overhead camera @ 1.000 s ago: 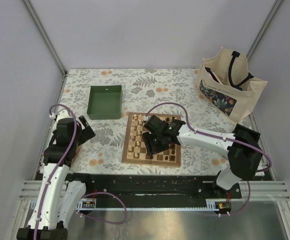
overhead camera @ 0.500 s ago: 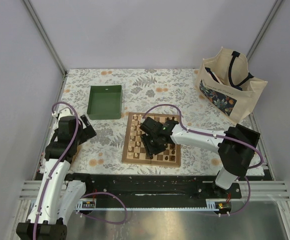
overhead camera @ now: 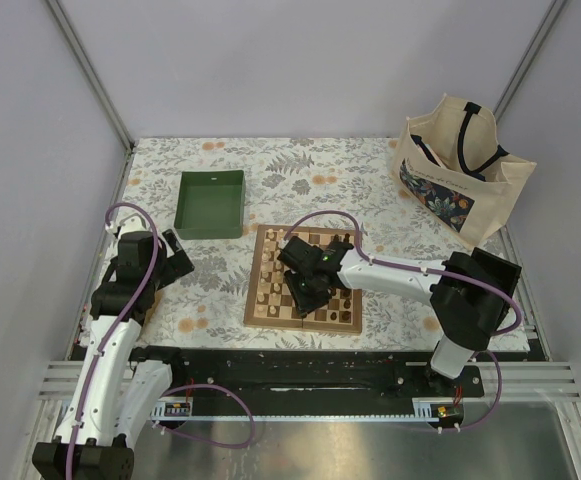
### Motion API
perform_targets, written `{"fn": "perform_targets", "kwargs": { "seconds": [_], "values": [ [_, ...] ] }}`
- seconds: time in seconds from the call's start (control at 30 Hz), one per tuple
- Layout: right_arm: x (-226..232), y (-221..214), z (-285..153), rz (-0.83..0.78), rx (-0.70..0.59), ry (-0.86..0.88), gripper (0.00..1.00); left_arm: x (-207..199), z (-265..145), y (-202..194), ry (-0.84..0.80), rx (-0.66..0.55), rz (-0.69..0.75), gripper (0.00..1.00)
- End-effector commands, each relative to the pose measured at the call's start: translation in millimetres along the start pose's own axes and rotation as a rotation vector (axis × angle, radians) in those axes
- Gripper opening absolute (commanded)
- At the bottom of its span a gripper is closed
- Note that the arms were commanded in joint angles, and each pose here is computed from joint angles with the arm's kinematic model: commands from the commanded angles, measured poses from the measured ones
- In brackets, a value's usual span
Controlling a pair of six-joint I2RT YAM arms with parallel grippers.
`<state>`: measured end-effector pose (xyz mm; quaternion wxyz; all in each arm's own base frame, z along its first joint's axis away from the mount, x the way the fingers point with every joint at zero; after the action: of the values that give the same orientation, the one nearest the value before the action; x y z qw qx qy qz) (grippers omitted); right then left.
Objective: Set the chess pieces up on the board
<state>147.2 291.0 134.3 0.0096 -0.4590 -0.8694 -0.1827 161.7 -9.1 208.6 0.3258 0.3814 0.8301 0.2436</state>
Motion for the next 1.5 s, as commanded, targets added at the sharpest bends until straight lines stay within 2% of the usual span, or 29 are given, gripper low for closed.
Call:
{"fn": "perform_targets", "kwargs": {
  "seconds": [0.0,0.2,0.53,0.9,1.47],
  "values": [
    [8,11,-4,-0.004,-0.041,0.004,0.36,-6,0,8,-0.036,-0.035,0.002,0.99],
    [8,10,-2,-0.004,-0.037,0.002,0.35,-6,1,8,-0.035,-0.03,0.001,0.99],
    [7,11,-2,-0.007,-0.045,-0.004,0.24,-6,2,7,-0.031,-0.021,0.003,0.99],
    [-3,13,-13,0.004,-0.101,-0.101,0.22,-7,3,6,-0.031,-0.018,0.002,0.99],
    [-47,-5,-20,0.161,-0.114,-0.216,0.22,-7,3,6,-0.034,-0.012,0.003,0.99]
  ]
}}
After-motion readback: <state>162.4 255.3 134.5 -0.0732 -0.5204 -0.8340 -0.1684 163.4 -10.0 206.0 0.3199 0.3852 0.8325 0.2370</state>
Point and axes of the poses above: each gripper's point midway between its finger pads, its own z axis out along the fingers, its own x axis along the line the jaws close on, y = z × x, the point moved 8 cm from there along -z, back along the fingers, and after that the axes turned 11 degrees about -z, right-handed, at the moved point
